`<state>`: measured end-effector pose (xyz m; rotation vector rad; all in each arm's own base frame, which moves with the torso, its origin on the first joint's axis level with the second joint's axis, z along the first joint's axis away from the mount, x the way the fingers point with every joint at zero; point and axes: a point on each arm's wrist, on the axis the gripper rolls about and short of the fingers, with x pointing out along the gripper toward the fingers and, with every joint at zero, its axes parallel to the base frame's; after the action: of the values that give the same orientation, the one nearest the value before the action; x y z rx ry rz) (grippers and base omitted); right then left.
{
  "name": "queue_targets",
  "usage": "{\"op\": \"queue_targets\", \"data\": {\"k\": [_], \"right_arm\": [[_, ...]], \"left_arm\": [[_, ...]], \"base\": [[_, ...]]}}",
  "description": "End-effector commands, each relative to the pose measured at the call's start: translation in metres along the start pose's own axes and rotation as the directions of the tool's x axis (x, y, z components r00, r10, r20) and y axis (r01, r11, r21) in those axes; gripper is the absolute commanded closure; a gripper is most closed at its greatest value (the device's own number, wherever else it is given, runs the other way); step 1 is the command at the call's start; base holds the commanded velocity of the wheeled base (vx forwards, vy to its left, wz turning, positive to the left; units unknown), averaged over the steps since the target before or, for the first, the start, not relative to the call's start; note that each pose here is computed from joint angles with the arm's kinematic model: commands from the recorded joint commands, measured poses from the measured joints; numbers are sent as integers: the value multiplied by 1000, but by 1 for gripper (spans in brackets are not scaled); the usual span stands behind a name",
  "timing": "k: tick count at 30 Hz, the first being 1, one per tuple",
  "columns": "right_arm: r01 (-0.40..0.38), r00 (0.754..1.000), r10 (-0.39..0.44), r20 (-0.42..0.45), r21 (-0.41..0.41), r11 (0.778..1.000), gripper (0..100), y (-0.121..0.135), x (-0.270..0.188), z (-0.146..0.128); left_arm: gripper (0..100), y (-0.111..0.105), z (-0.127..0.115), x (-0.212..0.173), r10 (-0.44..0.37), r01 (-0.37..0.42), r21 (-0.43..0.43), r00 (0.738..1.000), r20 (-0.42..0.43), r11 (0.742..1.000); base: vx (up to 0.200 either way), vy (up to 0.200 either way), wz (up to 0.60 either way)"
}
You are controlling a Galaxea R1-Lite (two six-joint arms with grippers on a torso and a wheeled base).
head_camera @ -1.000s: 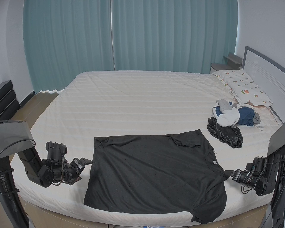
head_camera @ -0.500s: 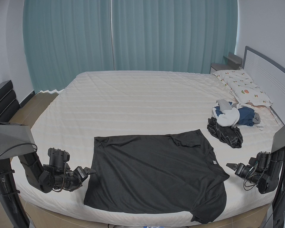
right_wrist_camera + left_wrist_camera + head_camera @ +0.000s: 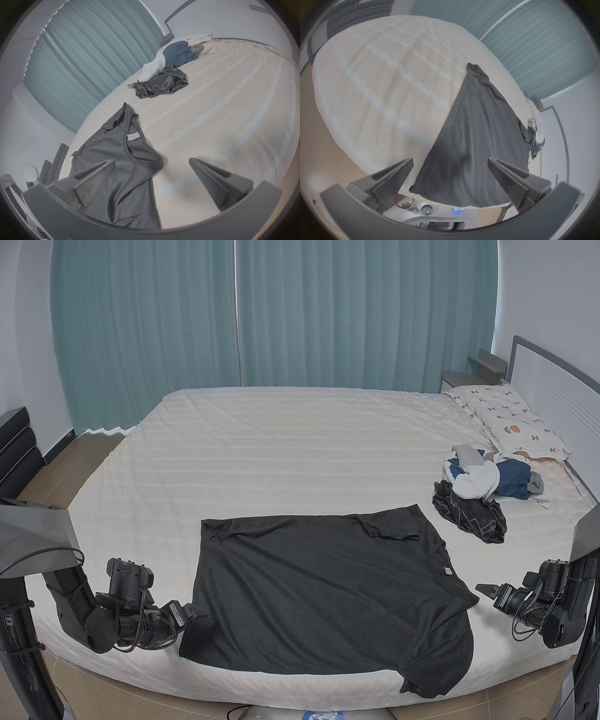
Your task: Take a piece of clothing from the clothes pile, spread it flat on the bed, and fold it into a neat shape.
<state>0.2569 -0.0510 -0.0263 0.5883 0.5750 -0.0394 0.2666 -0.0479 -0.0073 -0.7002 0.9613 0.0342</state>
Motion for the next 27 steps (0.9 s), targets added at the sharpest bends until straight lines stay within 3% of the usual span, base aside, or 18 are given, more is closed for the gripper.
{"op": "queue_targets", "data": {"k": [1,8,18,19,27], "right_arm": [[-3,1000,3,-1,-1,1000,0,0,1,-1],[-6,1000,6,0,-4,1000,0,1,1,-1],[-5,1000,6,4,-3,1000,0,0,1,0],[-5,1000,6,4,-3,1000,0,0,1,0],[-4,1000,4,4,-1,1000,0,0,0,0]], "left_arm": [[0,-4,-14,2,8,-5,83,999,-36,996],[0,-5,-23,18,107,-106,142,994,4,984],[0,-6,-29,16,121,-118,171,993,-6,978],[100,-5,-30,16,126,-124,173,992,-5,977],[100,5,-37,10,214,-213,184,977,12,960]], "base": [[0,0,0],[0,0,0],[0,0,0],[0,0,0],[0,0,0]]}}
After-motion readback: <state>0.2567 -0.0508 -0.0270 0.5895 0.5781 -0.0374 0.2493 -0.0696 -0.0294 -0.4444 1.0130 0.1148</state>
